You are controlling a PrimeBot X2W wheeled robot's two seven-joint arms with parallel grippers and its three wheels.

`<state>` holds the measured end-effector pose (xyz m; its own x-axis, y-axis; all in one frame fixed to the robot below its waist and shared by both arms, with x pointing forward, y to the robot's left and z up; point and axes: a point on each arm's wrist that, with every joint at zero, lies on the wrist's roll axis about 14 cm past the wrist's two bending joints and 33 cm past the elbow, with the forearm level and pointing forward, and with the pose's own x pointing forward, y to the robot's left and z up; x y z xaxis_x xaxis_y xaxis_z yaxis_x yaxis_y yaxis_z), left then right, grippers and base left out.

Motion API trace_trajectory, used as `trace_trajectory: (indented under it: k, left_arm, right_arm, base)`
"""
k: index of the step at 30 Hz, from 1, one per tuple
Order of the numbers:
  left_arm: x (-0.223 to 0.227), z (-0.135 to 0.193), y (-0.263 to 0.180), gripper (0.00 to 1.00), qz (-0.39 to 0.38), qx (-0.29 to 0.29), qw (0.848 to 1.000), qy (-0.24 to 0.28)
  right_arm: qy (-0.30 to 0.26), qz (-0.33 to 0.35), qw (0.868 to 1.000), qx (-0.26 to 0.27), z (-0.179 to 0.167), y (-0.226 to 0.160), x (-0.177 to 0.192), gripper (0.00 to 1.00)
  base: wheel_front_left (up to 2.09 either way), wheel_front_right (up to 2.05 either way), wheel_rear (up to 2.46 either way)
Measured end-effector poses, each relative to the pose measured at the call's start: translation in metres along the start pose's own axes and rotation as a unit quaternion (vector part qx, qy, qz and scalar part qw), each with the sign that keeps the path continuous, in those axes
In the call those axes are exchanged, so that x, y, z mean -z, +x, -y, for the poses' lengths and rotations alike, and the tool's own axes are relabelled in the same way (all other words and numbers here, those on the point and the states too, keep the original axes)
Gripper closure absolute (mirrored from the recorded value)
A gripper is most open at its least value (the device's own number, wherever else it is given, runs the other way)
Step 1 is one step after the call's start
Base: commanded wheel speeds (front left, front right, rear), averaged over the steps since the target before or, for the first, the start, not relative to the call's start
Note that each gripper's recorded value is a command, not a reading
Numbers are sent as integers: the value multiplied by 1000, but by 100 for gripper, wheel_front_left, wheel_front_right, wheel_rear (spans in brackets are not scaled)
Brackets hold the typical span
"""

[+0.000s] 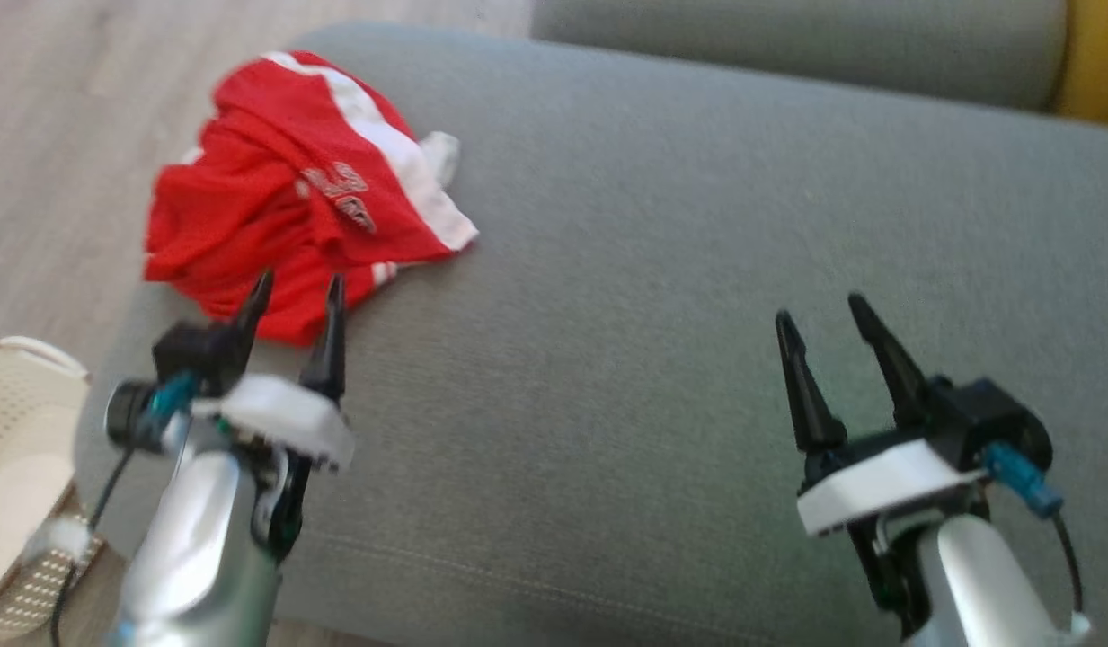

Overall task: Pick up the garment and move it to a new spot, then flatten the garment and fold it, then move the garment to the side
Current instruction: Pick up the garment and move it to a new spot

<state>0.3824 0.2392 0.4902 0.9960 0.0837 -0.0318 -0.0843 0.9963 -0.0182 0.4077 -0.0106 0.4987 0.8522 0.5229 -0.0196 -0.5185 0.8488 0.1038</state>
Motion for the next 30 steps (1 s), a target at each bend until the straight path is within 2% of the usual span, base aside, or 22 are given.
trace_trajectory:
  k: [12, 20, 23, 25, 26, 30]
  left_arm:
    - [68, 52, 95, 0, -126, 91, 988, 6]
    - [128, 56, 111, 0, -240, 94, 966, 8]
    - [134, 56, 118, 0, -265, 91, 960, -1]
    - [133, 56, 124, 96, -274, 94, 957, -1]
    - [132, 55, 126, 100, -275, 92, 957, -2]
    - [126, 49, 125, 100, -259, 95, 961, 10]
  right_arm:
    - [13, -16, 998, 65, 59, 11, 24, 0]
    - [24, -19, 995, 96, 85, 11, 39, 0]
    - [29, -23, 994, 100, 88, 10, 45, 0]
    - [30, -24, 994, 101, 89, 10, 47, 0]
    - [31, -22, 994, 102, 91, 10, 45, 0]
    - [30, -18, 994, 107, 93, 8, 43, 0]
  base:
    - [0, 0, 0]
    - [0, 0, 0]
    - [0, 0, 0]
    - [0, 0, 0]
    - [0, 0, 0]
    - [0, 0, 0]
